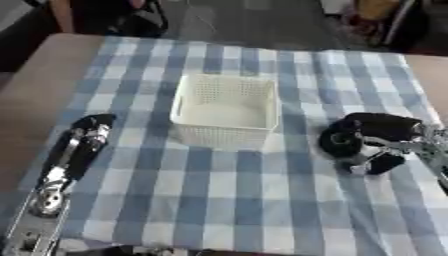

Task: Pick up objects on the table and place them in the box.

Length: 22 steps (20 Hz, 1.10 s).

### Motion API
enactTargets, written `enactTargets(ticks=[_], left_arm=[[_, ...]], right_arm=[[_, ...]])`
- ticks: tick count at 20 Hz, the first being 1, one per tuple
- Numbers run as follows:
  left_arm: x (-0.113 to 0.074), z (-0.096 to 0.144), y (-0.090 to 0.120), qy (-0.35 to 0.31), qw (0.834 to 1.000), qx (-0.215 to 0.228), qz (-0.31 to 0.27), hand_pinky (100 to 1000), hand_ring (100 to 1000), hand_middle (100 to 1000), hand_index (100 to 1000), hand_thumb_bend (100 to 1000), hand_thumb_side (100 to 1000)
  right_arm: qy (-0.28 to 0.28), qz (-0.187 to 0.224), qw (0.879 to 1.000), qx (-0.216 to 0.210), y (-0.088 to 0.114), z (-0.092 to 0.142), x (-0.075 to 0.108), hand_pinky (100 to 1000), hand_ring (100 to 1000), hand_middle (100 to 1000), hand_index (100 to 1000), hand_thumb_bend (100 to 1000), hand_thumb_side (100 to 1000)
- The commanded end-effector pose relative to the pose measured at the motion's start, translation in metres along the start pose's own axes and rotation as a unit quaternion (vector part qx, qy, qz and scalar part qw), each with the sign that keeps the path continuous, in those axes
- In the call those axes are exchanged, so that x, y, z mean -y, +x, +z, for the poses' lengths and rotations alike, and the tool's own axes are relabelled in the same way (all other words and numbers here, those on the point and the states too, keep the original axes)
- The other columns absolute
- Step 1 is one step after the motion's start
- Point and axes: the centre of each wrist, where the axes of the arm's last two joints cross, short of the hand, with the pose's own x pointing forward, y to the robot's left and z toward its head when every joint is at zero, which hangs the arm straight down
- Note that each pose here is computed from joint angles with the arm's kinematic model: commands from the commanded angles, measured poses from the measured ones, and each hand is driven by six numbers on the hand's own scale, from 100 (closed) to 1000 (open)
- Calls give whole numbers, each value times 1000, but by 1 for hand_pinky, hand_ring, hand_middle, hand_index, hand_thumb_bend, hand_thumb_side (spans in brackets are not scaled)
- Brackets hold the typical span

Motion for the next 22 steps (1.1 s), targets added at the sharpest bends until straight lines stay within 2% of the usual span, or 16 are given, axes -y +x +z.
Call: enactTargets(ticks=[1,3,5,6,7,9,11,12,13,14,15,17,22], left_arm=[[-7,-4,4,2,1000,11,-12,634,781,791,823,275,1000],[-7,-4,4,1,1000,11,-12,634,781,791,823,274,1000],[-7,-4,5,1,1000,11,-11,634,780,790,823,274,1000],[-7,-4,5,2,1000,11,-11,634,780,790,823,274,1000],[-7,-4,4,2,1000,11,-11,634,780,790,823,274,1000],[-7,-4,4,2,1000,10,-11,633,780,790,823,273,1000],[-7,-3,4,2,1000,10,-11,633,780,790,823,272,1000],[-7,-3,4,2,1000,9,-11,633,780,790,823,272,1000],[-7,-3,4,2,1000,9,-11,634,780,790,823,271,1000],[-7,-3,3,2,1000,8,-11,634,780,790,823,271,1000],[-7,-3,3,3,1000,8,-11,634,780,790,822,269,1000],[-6,-3,3,2,1000,7,-10,634,780,790,822,263,1000],[-6,-2,2,4,1000,5,-10,634,779,790,822,259,1000]], right_arm=[[6,25,1000,-9,-7,6,3,1000,855,816,691,246,543],[2,25,1000,-9,-7,6,1,1000,807,774,683,209,535],[-6,21,1000,-8,-7,5,-1,948,759,728,672,163,534],[-12,19,1000,-8,-7,5,-2,951,762,732,673,169,532],[-19,16,1000,-8,-7,5,-3,872,678,645,660,100,568],[-40,7,999,-7,-7,5,-3,736,582,556,628,100,596],[-68,-2,998,-10,-6,6,-4,649,524,499,587,100,647],[-86,-7,996,-12,-7,7,-3,649,524,499,587,100,647],[-100,-10,995,-15,-7,9,-3,643,529,502,578,100,689],[-114,-13,993,-19,-7,10,-2,643,526,500,581,100,677],[-125,-16,992,-22,-7,11,-1,650,556,528,558,100,751],[-144,-22,989,-28,-8,14,2,656,567,542,547,100,774],[-191,-42,980,-45,-12,26,14,657,564,542,534,100,762]])
